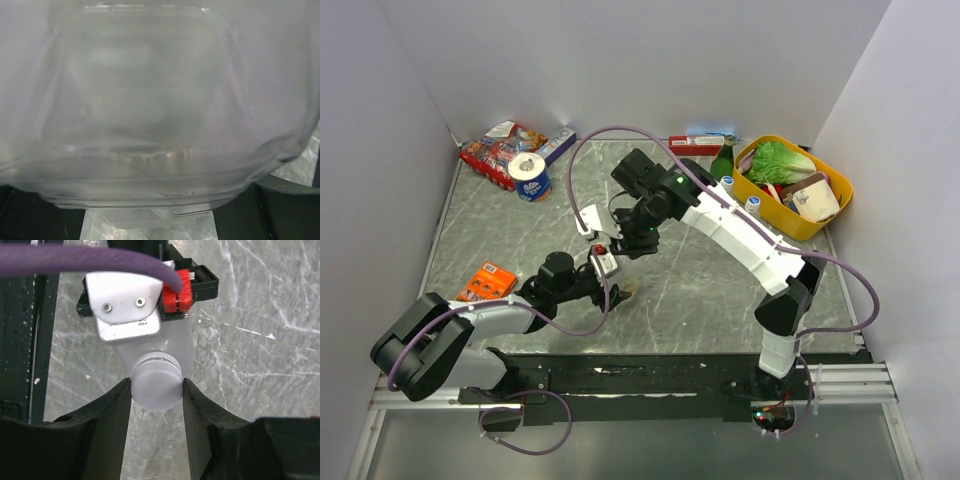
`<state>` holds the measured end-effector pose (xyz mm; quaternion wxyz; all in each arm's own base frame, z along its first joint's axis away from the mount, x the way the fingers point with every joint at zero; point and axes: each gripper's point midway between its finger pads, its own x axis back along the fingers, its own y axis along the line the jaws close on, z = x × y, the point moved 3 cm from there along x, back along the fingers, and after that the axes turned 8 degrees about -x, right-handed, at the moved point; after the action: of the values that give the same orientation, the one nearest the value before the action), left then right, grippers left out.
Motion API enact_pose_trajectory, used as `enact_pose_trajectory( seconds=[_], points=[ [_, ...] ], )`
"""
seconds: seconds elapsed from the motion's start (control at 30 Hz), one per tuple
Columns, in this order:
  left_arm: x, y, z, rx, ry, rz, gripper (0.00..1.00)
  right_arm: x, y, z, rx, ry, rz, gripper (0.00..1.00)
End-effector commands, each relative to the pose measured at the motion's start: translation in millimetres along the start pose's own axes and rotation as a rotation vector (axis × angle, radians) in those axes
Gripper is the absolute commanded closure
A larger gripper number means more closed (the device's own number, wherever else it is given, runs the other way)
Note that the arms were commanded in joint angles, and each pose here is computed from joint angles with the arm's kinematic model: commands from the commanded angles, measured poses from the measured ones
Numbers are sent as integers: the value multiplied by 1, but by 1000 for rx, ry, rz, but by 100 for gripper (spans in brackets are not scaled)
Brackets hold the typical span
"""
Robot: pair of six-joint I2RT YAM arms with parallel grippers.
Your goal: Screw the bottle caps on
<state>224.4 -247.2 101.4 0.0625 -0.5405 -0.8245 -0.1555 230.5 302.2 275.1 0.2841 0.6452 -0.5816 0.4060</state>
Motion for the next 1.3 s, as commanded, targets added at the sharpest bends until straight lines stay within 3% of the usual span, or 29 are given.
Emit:
enact_pose_trajectory(
  seconds=[0.0,0.4,0.57,0.67,0.7,0.77,0.8,1.07,1.27],
  points=[
    [-3,22,-55,-89,-188,-78,99,2,33,23,-169,142,-151,68],
    [-3,23,-52,-86,-183,-92,99,4,33,27,-193,174,-123,57],
    [-3,18,-45,-74,-160,-70,99,15,27,26,-187,167,-65,45],
    [-4,17,-43,-74,-148,-60,99,21,25,24,-182,153,-32,36],
    [-4,17,-45,-78,-150,-58,99,24,24,23,-179,144,-20,19],
    [-5,17,-43,-79,-143,-52,99,25,23,23,-181,140,-9,3],
    [-6,18,-45,-82,-144,-53,99,28,22,22,-184,131,5,1],
    [-9,19,-46,-93,-132,-32,99,39,23,24,-197,104,32,1],
    [-7,12,-44,-85,-111,19,99,62,46,44,-222,-11,-18,0]
  ],
)
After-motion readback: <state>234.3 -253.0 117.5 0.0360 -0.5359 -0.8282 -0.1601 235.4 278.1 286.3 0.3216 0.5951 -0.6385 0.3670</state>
